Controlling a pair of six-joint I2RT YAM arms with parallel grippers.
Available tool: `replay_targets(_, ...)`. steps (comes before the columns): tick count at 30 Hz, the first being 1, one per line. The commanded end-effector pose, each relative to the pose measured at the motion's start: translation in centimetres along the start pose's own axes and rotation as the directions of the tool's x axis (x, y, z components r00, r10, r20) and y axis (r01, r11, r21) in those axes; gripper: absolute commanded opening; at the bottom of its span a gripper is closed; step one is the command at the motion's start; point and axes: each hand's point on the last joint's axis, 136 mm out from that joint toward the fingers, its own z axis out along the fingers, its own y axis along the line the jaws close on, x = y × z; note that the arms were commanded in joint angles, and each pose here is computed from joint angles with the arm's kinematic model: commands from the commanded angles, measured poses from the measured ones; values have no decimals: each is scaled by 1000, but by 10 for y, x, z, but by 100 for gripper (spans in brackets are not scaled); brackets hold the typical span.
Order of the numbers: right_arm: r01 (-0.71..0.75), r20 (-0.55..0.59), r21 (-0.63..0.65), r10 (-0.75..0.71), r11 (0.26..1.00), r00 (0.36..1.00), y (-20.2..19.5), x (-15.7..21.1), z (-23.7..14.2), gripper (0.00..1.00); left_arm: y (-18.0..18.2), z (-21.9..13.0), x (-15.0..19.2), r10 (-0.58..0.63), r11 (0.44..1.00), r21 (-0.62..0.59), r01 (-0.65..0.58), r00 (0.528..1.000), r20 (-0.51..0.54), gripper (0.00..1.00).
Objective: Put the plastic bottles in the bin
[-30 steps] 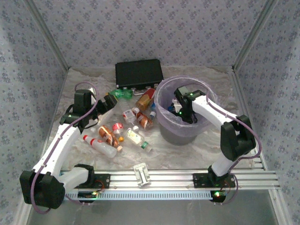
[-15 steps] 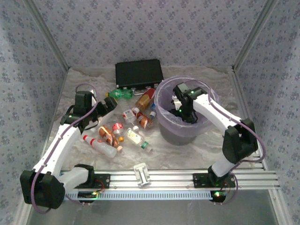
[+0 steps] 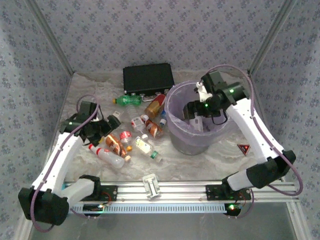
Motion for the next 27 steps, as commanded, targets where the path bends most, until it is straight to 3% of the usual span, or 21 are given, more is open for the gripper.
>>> replay_targets(1, 40, 121, -111, -27, 993, 992, 12, -16, -39, 92, 36, -6, 34, -157, 983, -102, 151, 986, -55, 100)
replay_targets(5, 73, 259, -177, -25, 982, 965, 20, -45, -65, 93, 45, -7, 52, -228, 970, -104, 220, 971, -75, 99)
replay_targets(10, 79, 343, -121, -33, 990, 939, 9, -69, -77, 93, 53, 1, 83, -268, 954, -177, 242, 952, -148, 97)
replay_targets(15, 84, 377, -109, -37, 991, 925, 4, -72, -84, 94, 68, 31, 105, -323, 932, -225, 283, 931, -169, 96)
replay_targets(27, 75, 378, -71, -42, 995, 925, -10, -54, -92, 94, 80, 83, 109, -399, 908, -200, 368, 906, -144, 90)
